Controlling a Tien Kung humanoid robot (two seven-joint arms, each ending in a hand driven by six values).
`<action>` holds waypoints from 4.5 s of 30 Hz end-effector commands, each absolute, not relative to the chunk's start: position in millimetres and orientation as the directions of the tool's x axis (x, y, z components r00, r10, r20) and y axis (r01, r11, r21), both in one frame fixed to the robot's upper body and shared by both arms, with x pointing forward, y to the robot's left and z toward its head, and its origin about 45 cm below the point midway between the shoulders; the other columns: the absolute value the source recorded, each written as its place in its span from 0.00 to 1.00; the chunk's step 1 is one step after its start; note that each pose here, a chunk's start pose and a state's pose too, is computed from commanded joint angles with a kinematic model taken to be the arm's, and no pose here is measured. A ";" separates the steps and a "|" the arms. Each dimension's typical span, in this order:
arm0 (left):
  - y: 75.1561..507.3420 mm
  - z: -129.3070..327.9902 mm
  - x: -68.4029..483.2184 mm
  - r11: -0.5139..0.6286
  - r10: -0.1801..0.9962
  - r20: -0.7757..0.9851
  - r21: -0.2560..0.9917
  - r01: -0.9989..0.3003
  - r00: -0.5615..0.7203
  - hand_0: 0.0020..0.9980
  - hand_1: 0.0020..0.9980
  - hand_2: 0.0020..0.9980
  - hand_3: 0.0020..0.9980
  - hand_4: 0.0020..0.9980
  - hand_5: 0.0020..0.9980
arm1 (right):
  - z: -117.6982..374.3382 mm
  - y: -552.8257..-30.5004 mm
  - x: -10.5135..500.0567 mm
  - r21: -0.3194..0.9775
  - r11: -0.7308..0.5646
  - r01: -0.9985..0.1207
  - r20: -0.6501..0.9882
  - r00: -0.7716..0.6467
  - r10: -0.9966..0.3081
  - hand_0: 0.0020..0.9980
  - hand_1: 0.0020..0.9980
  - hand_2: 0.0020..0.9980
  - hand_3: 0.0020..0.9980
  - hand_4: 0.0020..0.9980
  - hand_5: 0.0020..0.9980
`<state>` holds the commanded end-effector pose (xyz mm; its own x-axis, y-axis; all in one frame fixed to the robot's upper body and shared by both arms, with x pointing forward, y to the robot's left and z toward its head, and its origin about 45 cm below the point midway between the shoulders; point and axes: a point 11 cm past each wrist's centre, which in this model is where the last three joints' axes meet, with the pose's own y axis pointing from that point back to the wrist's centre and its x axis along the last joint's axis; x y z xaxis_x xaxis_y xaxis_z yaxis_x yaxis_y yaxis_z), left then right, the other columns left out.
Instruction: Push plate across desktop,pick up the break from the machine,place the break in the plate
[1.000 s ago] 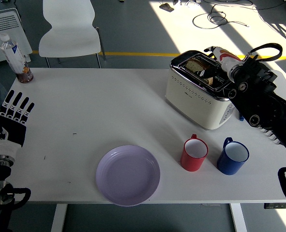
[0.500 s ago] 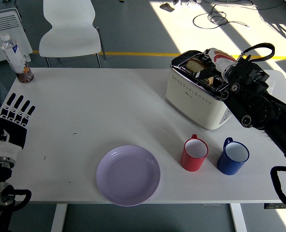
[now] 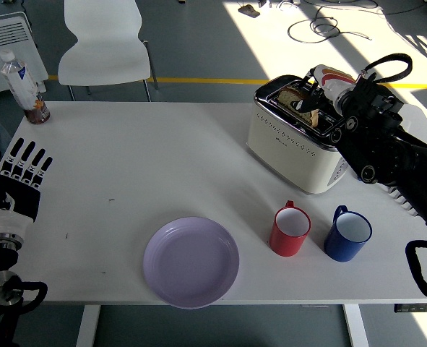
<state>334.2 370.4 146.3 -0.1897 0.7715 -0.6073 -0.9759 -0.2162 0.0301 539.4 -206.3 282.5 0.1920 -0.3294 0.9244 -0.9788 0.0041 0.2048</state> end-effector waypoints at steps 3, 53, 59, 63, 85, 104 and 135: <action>370.3 146.2 334.6 -0.217 0.771 -0.607 0.030 -0.976 -0.191 0.80 0.81 0.83 0.81 0.48 1.00 | 283.8 -205.2 539.8 0.201 0.003 -0.980 0.934 0.190 -0.304 0.44 0.50 0.50 0.65 0.74 0.29; 369.9 141.1 335.7 -0.219 0.773 -0.601 0.045 -0.975 -0.202 0.80 0.81 0.83 0.81 0.47 1.00 | 280.3 -194.9 538.0 0.192 -0.035 -0.981 0.912 0.191 -0.363 0.38 0.43 0.46 0.52 0.36 0.11; 371.4 140.9 335.1 -0.224 0.772 -0.602 0.045 -0.974 -0.205 0.80 0.81 0.83 0.81 0.47 1.00 | 288.0 -186.1 537.9 0.169 -0.056 -0.984 0.923 0.178 -0.340 0.37 0.41 0.45 0.51 0.33 0.12; 370.6 140.1 335.4 -0.221 0.772 -0.602 0.047 -0.974 -0.205 0.80 0.81 0.83 0.81 0.47 1.00 | 302.8 -174.9 538.6 0.133 -0.082 -0.988 0.929 0.153 -0.337 0.37 0.41 0.45 0.51 0.33 0.12; 371.9 143.1 336.9 -0.223 0.773 -0.602 0.039 -0.974 -0.201 0.80 0.81 0.83 0.80 0.47 1.00 | 394.4 -107.3 519.5 -0.083 -0.224 -0.971 0.876 0.036 -0.481 0.35 0.41 0.43 0.50 0.32 0.15; 377.8 146.0 336.1 -0.240 0.770 -0.603 0.030 -0.970 -0.209 0.80 0.81 0.83 0.80 0.47 1.00 | 303.9 -64.9 442.3 0.287 -0.519 -0.805 0.723 0.538 -0.434 0.36 0.40 0.43 0.49 0.32 0.16; 384.2 149.0 336.6 -0.266 0.761 -0.609 0.021 -0.964 -0.224 0.80 0.81 0.83 0.80 0.47 1.00 | 207.3 -57.3 380.8 0.421 -0.688 -0.591 0.603 0.749 -0.275 0.47 0.46 0.51 0.55 0.31 0.22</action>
